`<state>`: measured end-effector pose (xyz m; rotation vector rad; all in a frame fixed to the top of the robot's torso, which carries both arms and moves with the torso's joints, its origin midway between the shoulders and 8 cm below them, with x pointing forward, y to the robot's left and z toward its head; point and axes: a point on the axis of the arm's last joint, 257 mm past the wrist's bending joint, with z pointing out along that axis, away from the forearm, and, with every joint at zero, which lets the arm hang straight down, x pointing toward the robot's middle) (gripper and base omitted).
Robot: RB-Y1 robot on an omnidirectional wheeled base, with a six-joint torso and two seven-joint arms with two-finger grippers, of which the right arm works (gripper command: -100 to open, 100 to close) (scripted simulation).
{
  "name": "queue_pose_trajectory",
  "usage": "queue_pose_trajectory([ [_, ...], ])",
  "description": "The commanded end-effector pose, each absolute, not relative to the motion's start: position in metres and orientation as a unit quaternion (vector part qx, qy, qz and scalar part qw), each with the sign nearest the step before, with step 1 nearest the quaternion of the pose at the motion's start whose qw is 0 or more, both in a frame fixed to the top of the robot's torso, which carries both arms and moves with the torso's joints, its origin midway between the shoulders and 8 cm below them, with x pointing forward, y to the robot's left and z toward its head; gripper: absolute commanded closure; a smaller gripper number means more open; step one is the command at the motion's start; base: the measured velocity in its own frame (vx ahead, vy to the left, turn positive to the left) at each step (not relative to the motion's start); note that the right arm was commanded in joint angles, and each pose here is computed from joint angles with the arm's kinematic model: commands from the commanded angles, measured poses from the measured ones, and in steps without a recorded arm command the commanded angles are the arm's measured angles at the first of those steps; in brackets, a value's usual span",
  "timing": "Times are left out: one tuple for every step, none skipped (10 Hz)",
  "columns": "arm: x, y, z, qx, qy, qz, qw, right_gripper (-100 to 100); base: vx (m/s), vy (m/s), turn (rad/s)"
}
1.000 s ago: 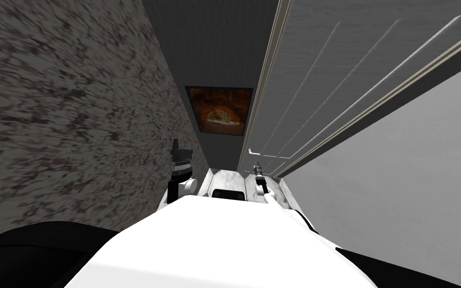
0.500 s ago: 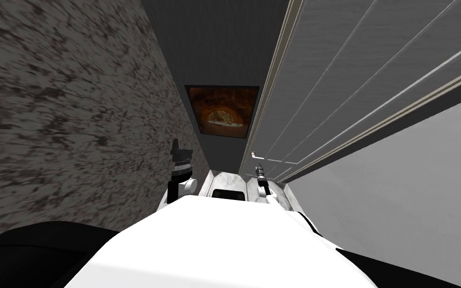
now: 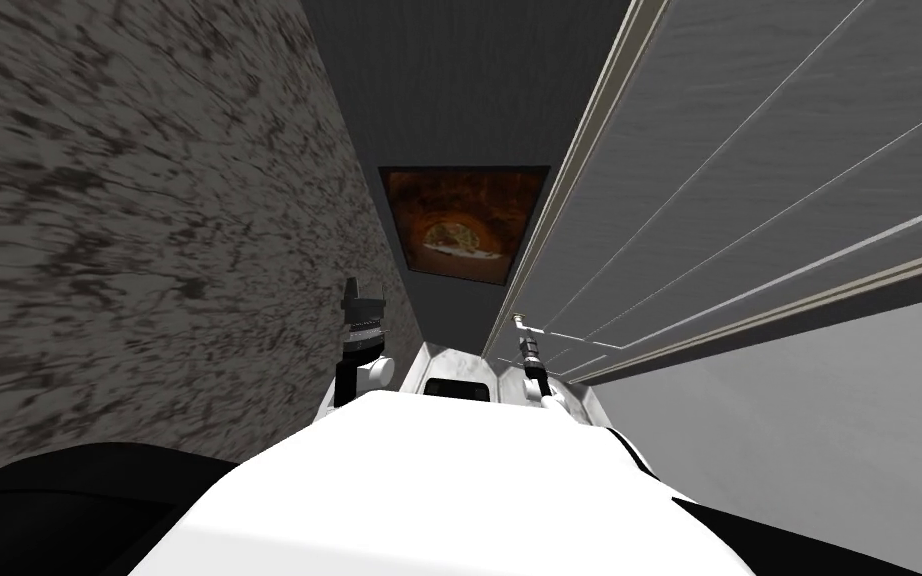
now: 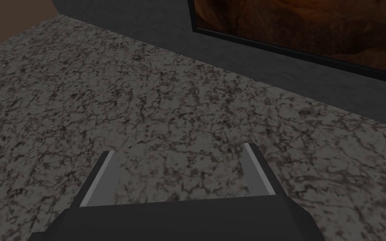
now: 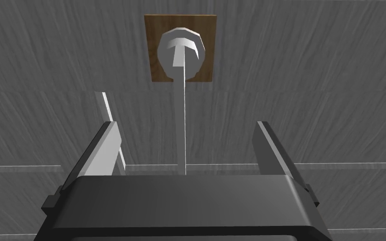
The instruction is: Pull the door open
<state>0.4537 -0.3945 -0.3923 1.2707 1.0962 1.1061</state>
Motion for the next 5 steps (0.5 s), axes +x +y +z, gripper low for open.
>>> queue_pose_trajectory([
  [0.441, -0.419, -0.394, 0.543, 0.451, 0.453, 0.544, -100, 0.178, 0.001, 0.2],
  [0.435, -0.431, -0.393, 0.547, 0.447, 0.448, 0.548, -100, 0.223, 0.011, 0.266],
  [0.43, -0.44, -0.393, 0.549, 0.443, 0.445, 0.552, -100, 0.205, -0.004, 0.144],
  [0.433, -0.433, -0.393, 0.547, 0.446, 0.447, 0.55, -100, 0.085, -0.007, 0.017],
  [0.433, -0.433, -0.393, 0.547, 0.446, 0.447, 0.55, 100, -0.009, 0.001, -0.013],
])
